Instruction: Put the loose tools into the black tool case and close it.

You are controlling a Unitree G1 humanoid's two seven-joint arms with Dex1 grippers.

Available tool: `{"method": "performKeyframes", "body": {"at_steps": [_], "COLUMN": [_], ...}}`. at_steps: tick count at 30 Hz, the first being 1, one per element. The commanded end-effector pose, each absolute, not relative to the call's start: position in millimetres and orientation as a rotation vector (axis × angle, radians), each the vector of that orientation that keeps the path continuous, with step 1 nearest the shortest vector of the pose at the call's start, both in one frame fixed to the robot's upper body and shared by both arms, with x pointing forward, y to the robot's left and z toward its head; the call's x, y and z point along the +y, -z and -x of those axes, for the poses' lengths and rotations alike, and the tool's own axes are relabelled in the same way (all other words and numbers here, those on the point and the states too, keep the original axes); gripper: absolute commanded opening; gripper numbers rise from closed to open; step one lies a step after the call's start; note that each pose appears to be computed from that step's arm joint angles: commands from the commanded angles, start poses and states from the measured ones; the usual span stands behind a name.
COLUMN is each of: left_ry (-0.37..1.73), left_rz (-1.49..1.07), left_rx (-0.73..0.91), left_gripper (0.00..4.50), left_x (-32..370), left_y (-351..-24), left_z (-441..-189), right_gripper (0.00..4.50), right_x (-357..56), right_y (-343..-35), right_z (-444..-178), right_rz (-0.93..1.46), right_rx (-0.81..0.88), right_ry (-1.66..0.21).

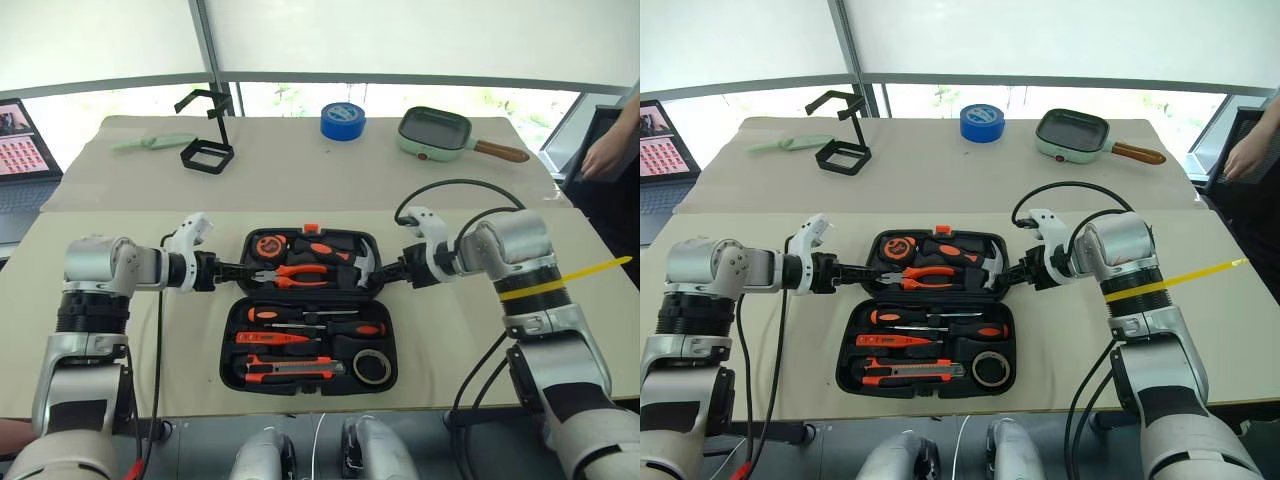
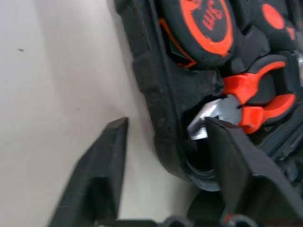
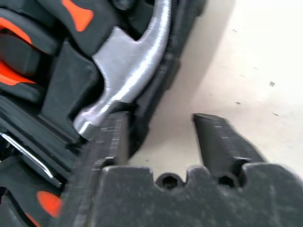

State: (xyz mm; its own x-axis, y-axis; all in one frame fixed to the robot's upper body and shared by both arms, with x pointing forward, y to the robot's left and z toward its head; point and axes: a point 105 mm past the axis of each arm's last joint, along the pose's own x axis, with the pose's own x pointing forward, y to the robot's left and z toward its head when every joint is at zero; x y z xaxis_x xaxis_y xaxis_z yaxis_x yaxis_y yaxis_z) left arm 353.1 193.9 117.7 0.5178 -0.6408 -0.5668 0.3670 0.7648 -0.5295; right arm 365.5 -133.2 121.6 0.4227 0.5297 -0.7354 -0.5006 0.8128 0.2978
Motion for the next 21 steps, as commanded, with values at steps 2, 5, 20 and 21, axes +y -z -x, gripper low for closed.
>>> {"method": "performKeyframes", "body": {"at_steps": [2,5,20,21], "left_ry": [0.631,0.653,0.787,0.792], "left_rz": [0.439,0.487,0.008,-0.041], "left_rx": [0.766,0.656,-0.164,-0.189], "left_gripper": [0.59,0.01,0.01,0.01], "left_x": [192.4,192.4,207.2,205.5], "left_y": [-126.0,-136.5,-167.9,-162.3], "left_z": [-358.4,-364.5,-329.1,-321.3], "right_gripper": [0.4,0.0,0.0,0.0], "right_x": [-140.6,-134.5,-135.5,-140.0], "right_y": [-118.2,-129.6,-180.2,-176.6], "right_z": [-365.7,-374.0,-348.1,-342.9], "right_rz": [-0.093,-0.15,0.431,0.508], "right_rx": [0.945,0.822,-0.076,-0.131], "right_ry": [-0.6,-0.634,-0.783,-0.768]}}
